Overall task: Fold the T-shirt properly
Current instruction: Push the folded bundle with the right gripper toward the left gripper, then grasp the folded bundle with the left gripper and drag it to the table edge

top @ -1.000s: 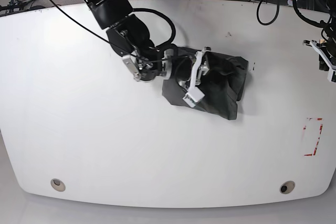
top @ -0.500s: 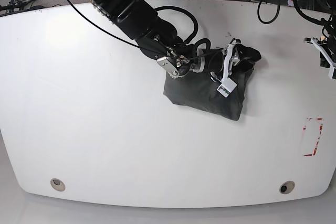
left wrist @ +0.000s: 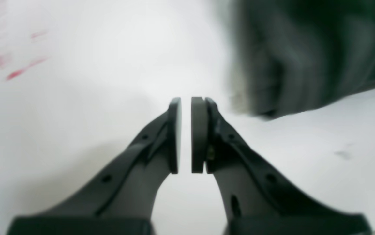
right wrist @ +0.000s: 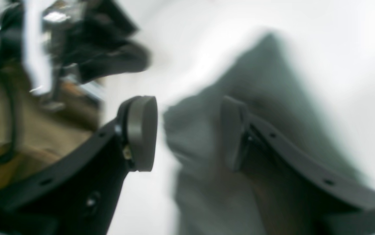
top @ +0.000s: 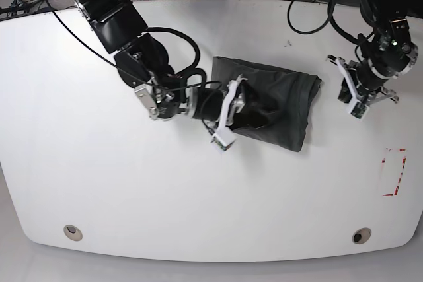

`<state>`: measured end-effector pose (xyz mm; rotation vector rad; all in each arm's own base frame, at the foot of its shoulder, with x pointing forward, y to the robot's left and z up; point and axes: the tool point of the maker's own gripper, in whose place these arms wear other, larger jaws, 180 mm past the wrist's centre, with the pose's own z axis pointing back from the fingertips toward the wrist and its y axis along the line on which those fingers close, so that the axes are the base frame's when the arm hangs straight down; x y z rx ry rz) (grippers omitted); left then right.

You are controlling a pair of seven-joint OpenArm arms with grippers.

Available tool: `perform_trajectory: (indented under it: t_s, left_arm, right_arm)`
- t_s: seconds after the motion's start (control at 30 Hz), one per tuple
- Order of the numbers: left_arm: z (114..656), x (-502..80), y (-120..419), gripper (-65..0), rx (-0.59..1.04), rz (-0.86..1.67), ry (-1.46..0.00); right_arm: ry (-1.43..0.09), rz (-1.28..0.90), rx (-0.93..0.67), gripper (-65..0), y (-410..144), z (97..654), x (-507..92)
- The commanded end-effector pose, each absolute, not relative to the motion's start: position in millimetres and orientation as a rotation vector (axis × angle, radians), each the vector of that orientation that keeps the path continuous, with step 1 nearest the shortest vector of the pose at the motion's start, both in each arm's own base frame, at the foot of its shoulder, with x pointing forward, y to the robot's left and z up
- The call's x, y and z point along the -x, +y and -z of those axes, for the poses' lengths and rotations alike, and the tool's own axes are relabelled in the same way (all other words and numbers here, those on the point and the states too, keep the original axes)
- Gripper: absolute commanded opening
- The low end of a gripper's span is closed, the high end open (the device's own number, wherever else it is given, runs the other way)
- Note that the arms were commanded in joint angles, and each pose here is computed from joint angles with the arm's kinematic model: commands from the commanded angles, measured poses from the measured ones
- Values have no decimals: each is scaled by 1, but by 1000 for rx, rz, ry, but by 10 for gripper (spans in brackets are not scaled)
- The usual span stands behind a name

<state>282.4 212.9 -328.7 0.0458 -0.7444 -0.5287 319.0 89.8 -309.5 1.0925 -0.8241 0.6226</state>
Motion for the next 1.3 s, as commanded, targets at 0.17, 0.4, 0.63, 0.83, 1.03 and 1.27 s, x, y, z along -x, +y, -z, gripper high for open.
perform_trajectory:
  t_s: [0.17, 0.4, 0.63, 0.83, 1.03, 1.27]
  left_arm:
    - [338, -298, 131, -615, -31, 653, -754]
    - [353, -297, 112, -615, -19, 657, -708]
    - [377, -290, 130, -615, -33, 667, -624]
    - [391, -299, 144, -615, -23, 680, -623]
    - [405, -316, 170, -615, -39, 679, -587]
    - [390, -344, 180, -615, -66, 675, -620]
  right_arm:
    - [-888, -546, -963, -360, 25, 310, -363]
    - [-840, -498, -870, -469, 3, 347, -376]
    - [-783, -645, -683, -496, 17, 394, -367]
    - [-804, -625, -664, -496, 9, 403, -363]
    - [-795, -598, -631, -496, -14, 410, -362]
    - [-815, -633, -647, -496, -7, 404, -342]
